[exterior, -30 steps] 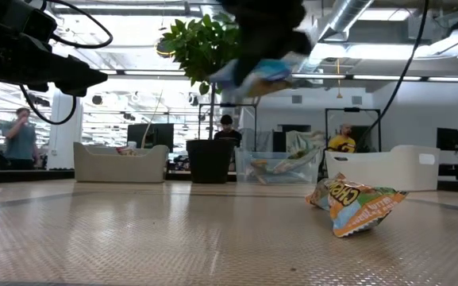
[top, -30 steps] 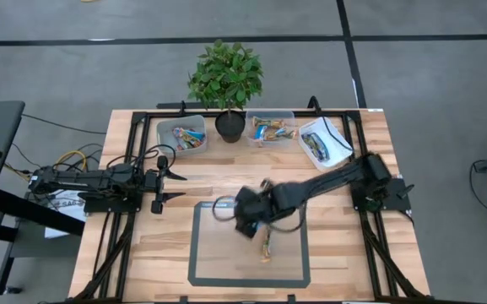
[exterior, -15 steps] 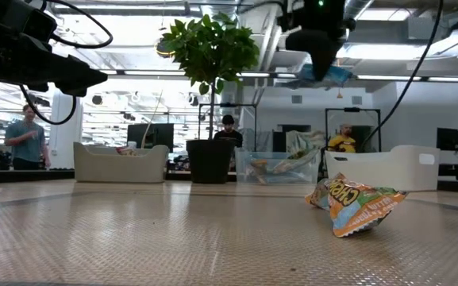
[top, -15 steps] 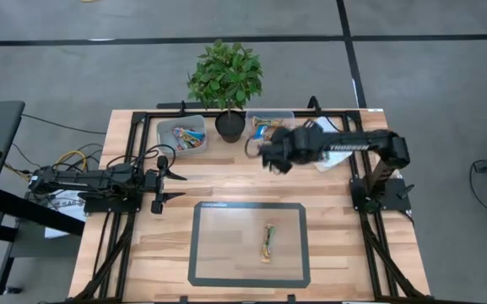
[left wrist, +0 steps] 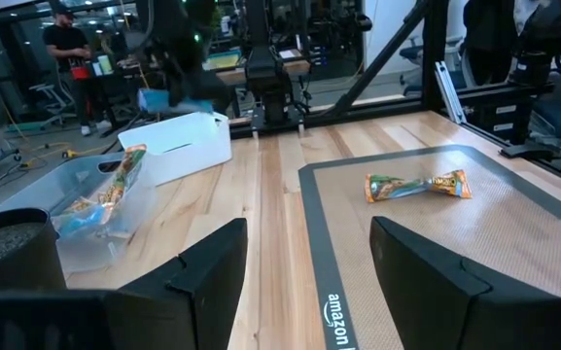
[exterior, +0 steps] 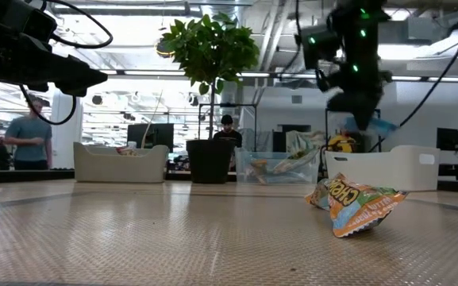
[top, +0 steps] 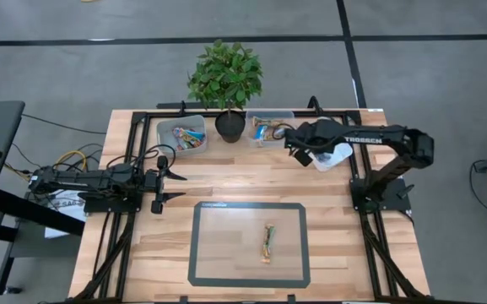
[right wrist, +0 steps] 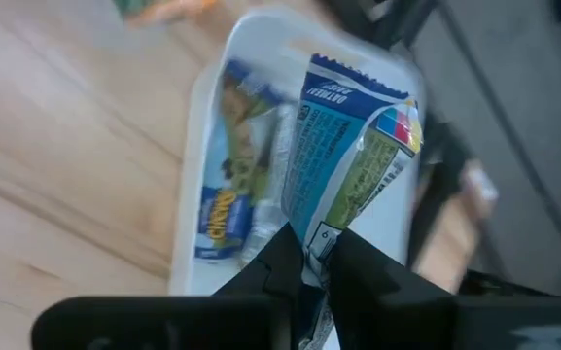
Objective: Pick and place Granola Bars by type
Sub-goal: Put the blue granola bar into the white bin, then put the yellow granola bar into the transparent bin
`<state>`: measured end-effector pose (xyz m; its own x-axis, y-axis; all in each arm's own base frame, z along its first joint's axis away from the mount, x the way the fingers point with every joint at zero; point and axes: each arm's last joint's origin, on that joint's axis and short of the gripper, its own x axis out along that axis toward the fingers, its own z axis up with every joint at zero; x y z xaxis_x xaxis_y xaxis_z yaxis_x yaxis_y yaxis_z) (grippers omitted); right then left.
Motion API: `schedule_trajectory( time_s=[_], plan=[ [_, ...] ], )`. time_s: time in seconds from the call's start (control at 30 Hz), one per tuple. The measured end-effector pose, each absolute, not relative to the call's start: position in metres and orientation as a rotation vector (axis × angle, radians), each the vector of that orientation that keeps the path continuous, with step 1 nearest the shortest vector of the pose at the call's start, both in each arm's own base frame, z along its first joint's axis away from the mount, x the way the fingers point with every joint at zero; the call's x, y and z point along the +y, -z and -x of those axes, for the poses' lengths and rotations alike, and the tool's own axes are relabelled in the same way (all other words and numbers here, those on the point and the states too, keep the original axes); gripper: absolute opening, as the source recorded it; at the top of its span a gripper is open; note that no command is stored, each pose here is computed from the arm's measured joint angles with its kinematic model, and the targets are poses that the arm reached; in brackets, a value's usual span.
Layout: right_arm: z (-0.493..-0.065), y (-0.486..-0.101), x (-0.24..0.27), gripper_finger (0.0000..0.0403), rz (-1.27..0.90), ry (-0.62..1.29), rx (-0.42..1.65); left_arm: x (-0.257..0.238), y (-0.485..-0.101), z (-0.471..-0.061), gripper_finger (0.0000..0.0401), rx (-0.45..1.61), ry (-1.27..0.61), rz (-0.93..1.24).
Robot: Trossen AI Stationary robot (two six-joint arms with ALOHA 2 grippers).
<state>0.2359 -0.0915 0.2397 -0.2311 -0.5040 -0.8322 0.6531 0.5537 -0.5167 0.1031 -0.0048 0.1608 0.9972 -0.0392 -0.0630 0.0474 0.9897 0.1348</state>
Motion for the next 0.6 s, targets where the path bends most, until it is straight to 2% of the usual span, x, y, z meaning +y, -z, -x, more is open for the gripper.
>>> schedule_trajectory(
  time_s=[0.17, 0.3, 0.43, 0.6],
  plan=[
    [-0.217, -0.211, -0.1, 0.0037, -0.222, 1.067, 1.46, -0.005, -0.161, -0.103, 0.0212, 0.06, 0.043, -0.137],
    [-0.21, -0.201, -0.109, 0.006, -0.247, 1.098, 1.487, -0.005, -0.161, -0.103, 0.0213, 0.06, 0.043, -0.137],
    [-0.21, -0.199, -0.112, 0.0106, -0.235, 1.071, 1.495, -0.005, -0.161, -0.103, 0.0213, 0.06, 0.043, -0.137],
    [-0.214, -0.199, -0.112, 0.019, -0.278, 1.042, 1.452, -0.005, -0.161, -0.103, 0.0212, 0.06, 0.043, -0.137]
  ],
)
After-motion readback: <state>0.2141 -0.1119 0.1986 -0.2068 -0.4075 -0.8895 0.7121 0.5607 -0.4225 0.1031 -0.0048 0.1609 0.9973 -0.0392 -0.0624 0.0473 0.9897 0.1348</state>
